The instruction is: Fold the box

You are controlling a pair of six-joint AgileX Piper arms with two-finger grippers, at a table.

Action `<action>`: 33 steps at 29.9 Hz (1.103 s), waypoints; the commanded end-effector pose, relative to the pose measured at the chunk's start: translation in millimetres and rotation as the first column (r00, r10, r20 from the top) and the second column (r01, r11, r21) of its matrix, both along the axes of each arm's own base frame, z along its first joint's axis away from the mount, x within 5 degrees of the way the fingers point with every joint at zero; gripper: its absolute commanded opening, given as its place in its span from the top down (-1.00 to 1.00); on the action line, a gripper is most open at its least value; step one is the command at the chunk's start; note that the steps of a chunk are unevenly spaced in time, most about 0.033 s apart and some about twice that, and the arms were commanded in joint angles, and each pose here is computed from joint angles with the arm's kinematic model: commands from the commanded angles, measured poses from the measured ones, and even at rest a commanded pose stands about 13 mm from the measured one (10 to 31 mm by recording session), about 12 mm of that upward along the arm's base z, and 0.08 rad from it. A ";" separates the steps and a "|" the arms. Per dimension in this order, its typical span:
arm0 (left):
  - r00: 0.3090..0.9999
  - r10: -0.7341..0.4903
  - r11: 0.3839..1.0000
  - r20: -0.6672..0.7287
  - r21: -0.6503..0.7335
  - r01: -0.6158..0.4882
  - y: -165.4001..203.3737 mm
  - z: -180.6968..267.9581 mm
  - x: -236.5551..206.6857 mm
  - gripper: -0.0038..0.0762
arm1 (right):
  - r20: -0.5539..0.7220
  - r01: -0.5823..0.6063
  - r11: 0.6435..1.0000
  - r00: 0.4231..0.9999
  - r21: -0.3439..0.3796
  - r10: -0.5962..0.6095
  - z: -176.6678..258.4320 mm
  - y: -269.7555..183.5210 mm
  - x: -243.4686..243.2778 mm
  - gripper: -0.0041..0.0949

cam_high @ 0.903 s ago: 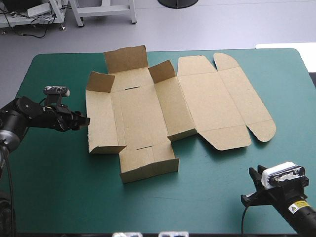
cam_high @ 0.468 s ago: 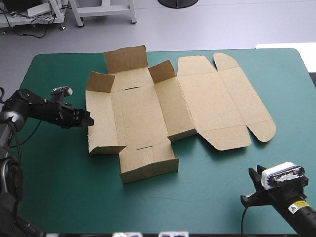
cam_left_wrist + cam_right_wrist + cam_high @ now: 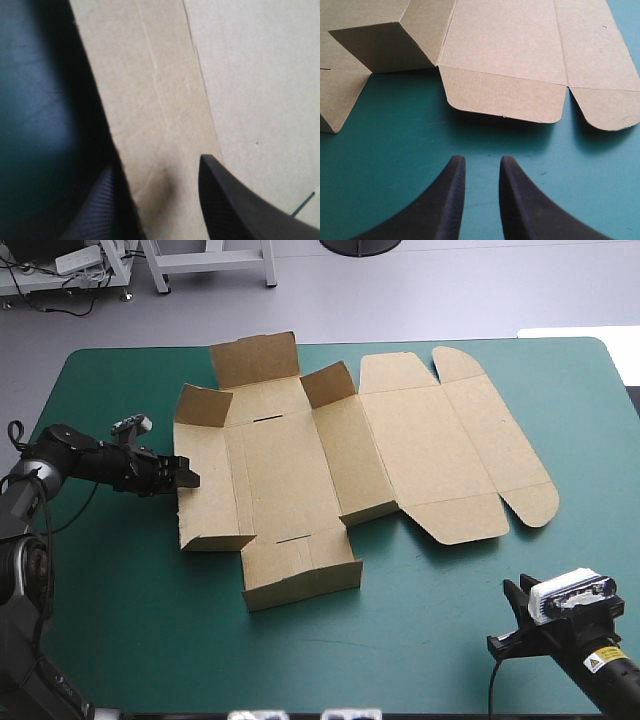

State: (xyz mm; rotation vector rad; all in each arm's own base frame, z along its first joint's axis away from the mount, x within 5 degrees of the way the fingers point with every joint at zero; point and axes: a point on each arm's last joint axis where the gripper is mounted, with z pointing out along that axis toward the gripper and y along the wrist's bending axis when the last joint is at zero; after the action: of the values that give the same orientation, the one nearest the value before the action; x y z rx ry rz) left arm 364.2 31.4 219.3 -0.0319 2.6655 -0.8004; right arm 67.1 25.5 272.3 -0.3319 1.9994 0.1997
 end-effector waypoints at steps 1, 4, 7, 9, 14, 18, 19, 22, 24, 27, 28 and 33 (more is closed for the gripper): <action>0.996 0.039 0.996 0.081 -0.084 -0.032 -4.4 23.5 4.7 0.00 | 0.085 0.012 1.000 0.996 0.020 -0.014 16.0 -0.4 2.6 0.45; 0.997 0.042 0.996 0.068 -0.087 -0.036 -3.8 17.1 7.2 0.00 | 0.088 0.012 1.000 0.996 0.017 -0.013 16.1 -0.5 2.7 0.45; 0.998 0.043 0.995 0.045 -0.097 -0.038 -3.6 9.0 9.6 0.00 | 0.092 0.014 1.000 0.996 0.018 -0.015 16.5 -0.6 2.9 0.45; 0.998 0.045 0.993 0.035 -0.109 -0.041 -4.5 5.4 11.0 0.00 | 0.094 0.014 1.000 0.995 0.018 -0.015 17.1 -0.6 2.8 0.45; 0.999 -0.035 0.989 -0.007 -0.142 0.033 -21.6 0.5 9.1 0.00 | 0.111 0.010 1.000 0.994 0.011 -0.012 22.0 -0.6 2.2 0.45; 0.997 -0.070 0.986 -0.034 -0.155 0.064 -34.3 0.5 7.3 0.00 | 0.103 0.004 1.000 0.995 0.004 -0.004 21.1 -0.3 1.8 0.45; 0.996 -0.077 0.985 -0.037 -0.157 0.071 -38.1 0.6 7.2 0.00 | 0.101 0.003 1.000 0.995 0.004 -0.003 20.9 -0.2 1.7 0.45; 0.996 -0.081 0.986 -0.035 -0.147 0.075 -43.8 0.1 8.1 0.02 | 0.101 0.003 1.000 0.995 0.004 -0.003 20.9 -0.2 1.7 0.45; 0.997 -0.069 0.988 -0.039 -0.140 0.062 -45.4 0.2 8.5 0.07 | 0.099 0.002 1.000 0.995 0.004 -0.002 20.8 -0.2 1.6 0.45; 0.995 -0.080 0.991 -0.051 -0.113 0.074 -46.2 1.2 6.1 0.47 | 0.099 0.002 1.000 0.995 0.004 -0.002 20.8 -0.2 1.6 0.45; 0.995 -0.087 0.992 -0.055 -0.100 0.081 -45.6 2.2 4.6 0.60 | 0.099 0.002 1.000 0.995 0.004 -0.002 20.8 -0.2 1.6 0.45; 0.987 -0.150 0.988 -0.053 -0.048 0.148 -44.2 11.9 -4.8 0.91 | 0.104 0.004 1.000 0.995 0.004 -0.005 21.2 -0.4 1.9 0.45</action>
State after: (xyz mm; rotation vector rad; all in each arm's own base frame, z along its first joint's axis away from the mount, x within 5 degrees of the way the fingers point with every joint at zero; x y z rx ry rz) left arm 366.7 -10.9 201.7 0.0222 2.7645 -0.9622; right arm 66.5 25.6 277.9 -0.3551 1.9792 0.1840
